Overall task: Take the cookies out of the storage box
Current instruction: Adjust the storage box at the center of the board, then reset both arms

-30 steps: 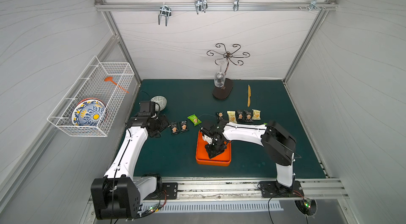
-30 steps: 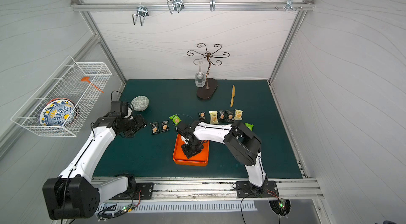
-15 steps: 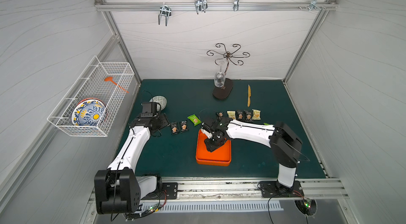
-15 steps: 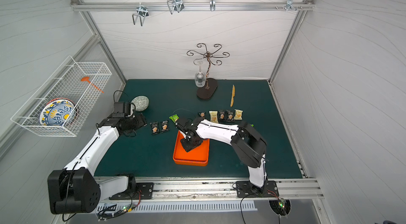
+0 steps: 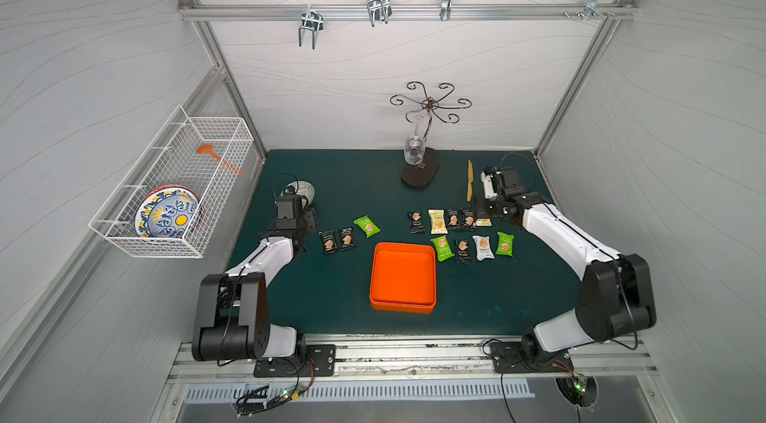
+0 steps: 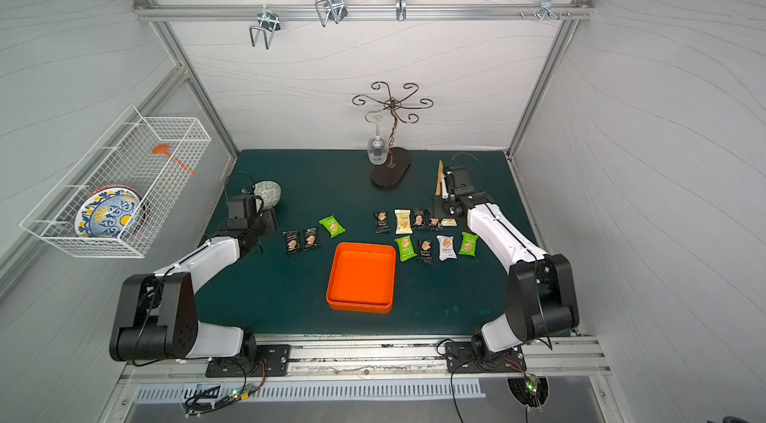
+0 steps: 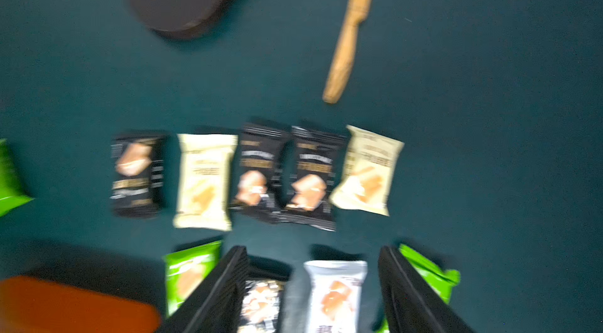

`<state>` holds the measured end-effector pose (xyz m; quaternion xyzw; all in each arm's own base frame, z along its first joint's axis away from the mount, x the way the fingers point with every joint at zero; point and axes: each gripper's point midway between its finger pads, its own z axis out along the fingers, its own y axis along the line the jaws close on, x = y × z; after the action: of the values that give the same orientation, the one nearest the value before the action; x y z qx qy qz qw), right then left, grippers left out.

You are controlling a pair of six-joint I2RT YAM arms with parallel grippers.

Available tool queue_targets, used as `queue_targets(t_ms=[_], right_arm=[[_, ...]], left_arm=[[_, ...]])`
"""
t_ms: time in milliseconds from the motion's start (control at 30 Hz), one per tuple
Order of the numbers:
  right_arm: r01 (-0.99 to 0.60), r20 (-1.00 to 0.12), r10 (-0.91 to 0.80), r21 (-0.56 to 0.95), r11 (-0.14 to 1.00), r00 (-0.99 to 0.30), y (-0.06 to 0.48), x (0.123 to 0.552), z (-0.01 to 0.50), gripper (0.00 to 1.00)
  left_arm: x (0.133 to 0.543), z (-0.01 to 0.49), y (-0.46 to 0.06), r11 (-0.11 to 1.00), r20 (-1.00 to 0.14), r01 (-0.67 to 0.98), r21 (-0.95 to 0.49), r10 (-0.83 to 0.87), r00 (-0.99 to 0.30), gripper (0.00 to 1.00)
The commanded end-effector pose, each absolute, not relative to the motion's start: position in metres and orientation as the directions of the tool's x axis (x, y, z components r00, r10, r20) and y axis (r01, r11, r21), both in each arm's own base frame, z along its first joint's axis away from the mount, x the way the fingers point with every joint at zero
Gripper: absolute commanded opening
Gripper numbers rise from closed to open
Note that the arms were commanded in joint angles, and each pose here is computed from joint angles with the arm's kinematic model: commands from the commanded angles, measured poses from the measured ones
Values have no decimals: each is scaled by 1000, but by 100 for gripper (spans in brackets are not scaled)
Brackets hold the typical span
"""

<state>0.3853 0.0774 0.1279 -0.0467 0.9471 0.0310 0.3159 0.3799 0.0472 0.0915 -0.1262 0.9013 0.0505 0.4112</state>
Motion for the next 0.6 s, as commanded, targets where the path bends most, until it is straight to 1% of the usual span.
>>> queue_targets(t_ms=[0, 67, 133, 167, 200, 233, 300, 333, 400, 433, 500, 567], right_arm=[[-67, -694, -54, -7, 998, -718, 37, 409, 129, 69], [-47, -730, -14, 25, 999, -683, 24, 415, 120, 68], [-57, -801, -3, 39, 998, -599, 23, 420, 119, 68], [-61, -838, -7, 32, 998, -546, 23, 421, 121, 69], [-56, -857, 30, 68, 996, -514, 23, 421, 124, 70], [-72, -870, 42, 88, 994, -492, 26, 420, 125, 70], [-57, -879, 9, 41, 998, -477, 29, 417, 127, 70], [-74, -888, -7, 30, 997, -461, 33, 414, 129, 73], [-104, -909, -31, 14, 994, -416, 42, 406, 133, 87], [-135, -917, -55, -1, 991, -396, 48, 402, 134, 99], [-189, -920, -107, -37, 981, -376, 60, 395, 127, 99], [-200, -919, -108, -33, 979, -379, 62, 392, 105, 99]], left_arm=[[400, 107, 58, 962, -845, -272, 33, -119, -522, 67], [401, 99, 58, 958, -849, -286, 15, -139, -511, 67], [405, 100, 59, 955, -875, -296, -3, -145, -461, 68], [404, 100, 57, 955, -868, -297, -27, -170, -467, 69], [405, 102, 53, 958, -889, -280, -57, -176, -424, 97], [404, 102, 48, 965, -904, -251, -70, -168, -393, 99], [403, 99, 44, 972, -923, -227, -67, -146, -355, 100], [403, 98, 42, 974, -922, -217, -65, -142, -361, 100], [401, 96, 40, 977, -919, -206, -63, -137, -369, 100], [401, 94, 38, 978, -923, -197, -64, -133, -361, 100], [400, 93, 35, 981, -937, -186, -52, -113, -330, 100], [400, 91, 35, 981, -930, -188, -48, -113, -351, 100]])
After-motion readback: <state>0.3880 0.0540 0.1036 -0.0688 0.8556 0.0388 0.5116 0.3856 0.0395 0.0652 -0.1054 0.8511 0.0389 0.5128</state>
